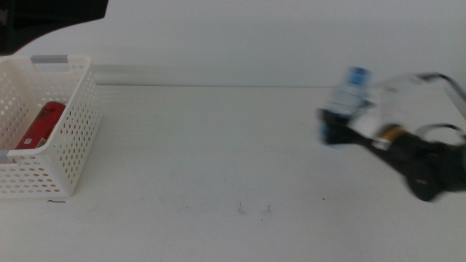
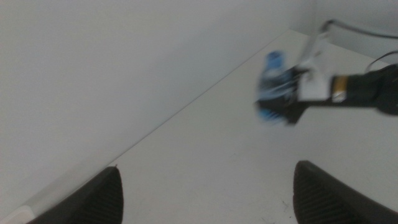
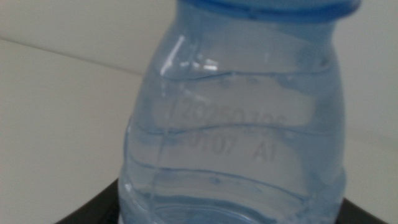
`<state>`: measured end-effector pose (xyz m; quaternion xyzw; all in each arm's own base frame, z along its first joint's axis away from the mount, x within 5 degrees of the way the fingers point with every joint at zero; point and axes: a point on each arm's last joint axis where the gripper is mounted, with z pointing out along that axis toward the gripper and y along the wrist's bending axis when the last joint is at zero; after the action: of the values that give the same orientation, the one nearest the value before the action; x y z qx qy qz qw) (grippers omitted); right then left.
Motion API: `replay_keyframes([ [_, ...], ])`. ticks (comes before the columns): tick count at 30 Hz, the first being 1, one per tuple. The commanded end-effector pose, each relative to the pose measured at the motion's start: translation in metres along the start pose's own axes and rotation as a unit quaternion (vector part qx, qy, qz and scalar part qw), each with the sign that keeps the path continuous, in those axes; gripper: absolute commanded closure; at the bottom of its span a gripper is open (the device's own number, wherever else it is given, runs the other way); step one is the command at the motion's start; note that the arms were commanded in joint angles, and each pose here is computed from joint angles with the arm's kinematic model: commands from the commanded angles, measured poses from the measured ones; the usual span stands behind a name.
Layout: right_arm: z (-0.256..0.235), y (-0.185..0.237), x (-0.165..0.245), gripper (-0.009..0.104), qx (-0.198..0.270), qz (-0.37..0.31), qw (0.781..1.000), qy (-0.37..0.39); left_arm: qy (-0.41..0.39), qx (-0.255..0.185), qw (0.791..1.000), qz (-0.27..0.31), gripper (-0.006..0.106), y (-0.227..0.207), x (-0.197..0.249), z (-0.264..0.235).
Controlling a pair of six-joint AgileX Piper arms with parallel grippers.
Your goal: Use arms to grab the bottles and put them into the dustbin to the left of the table.
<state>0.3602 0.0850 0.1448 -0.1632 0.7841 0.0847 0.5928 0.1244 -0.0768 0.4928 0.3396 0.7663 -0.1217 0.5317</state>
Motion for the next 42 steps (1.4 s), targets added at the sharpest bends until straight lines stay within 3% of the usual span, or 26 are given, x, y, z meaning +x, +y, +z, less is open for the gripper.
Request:
replay_keyframes([
  [1, 0.014, 0.049, -0.033, 0.097, -0.058, -0.018, 0.997, -0.051, -0.011, -0.001, 1.000, 0.000, 0.007, 0.000, -0.002, -0.002],
  [6, 0.066, 0.133, -0.035, 0.097, -0.139, -0.037, 0.989, -0.039, -0.011, -0.002, 1.000, 0.000, 0.007, 0.000, -0.002, -0.002],
  [12, 0.099, 0.172, -0.023, 0.092, -0.159, -0.057, 0.985, 0.024, -0.010, -0.005, 1.000, 0.002, 0.007, 0.000, -0.002, -0.002],
  [14, 0.102, 0.173, -0.017, 0.082, -0.160, -0.058, 0.985, 0.031, -0.011, -0.005, 1.000, 0.002, 0.007, 0.000, -0.002, -0.002],
  [16, 0.102, 0.173, -0.013, 0.064, -0.159, -0.058, 0.985, 0.043, -0.012, -0.006, 1.000, 0.002, 0.007, 0.001, -0.002, -0.002],
  [19, 0.094, 0.170, -0.009, 0.022, -0.156, -0.053, 0.984, 0.074, -0.012, -0.006, 1.000, 0.002, 0.007, 0.001, -0.002, -0.002],
  [21, 0.080, 0.166, -0.014, 0.003, -0.153, -0.040, 0.983, 0.091, -0.012, -0.006, 1.000, 0.002, 0.007, 0.001, -0.002, -0.002],
  [28, -0.037, 0.134, -0.057, 0.010, -0.128, 0.020, 0.980, 0.148, -0.014, -0.006, 1.000, 0.002, 0.007, 0.001, -0.003, -0.002],
  [31, -0.099, 0.113, -0.106, 0.013, -0.093, 0.016, 0.979, 0.181, -0.018, -0.008, 1.000, 0.002, 0.007, 0.001, -0.004, -0.002],
  [34, -0.150, 0.096, -0.162, 0.013, -0.077, -0.015, 0.984, 0.159, -0.020, -0.009, 1.000, 0.002, 0.007, 0.001, -0.004, -0.002],
  [38, -0.192, 0.083, -0.211, 0.013, -0.063, -0.022, 0.989, 0.133, -0.020, -0.009, 1.000, 0.002, 0.007, 0.001, -0.004, -0.002],
  [42, -0.199, 0.080, -0.220, 0.013, -0.060, -0.020, 0.989, 0.130, -0.020, -0.009, 1.000, 0.002, 0.007, 0.001, -0.004, -0.002],
])
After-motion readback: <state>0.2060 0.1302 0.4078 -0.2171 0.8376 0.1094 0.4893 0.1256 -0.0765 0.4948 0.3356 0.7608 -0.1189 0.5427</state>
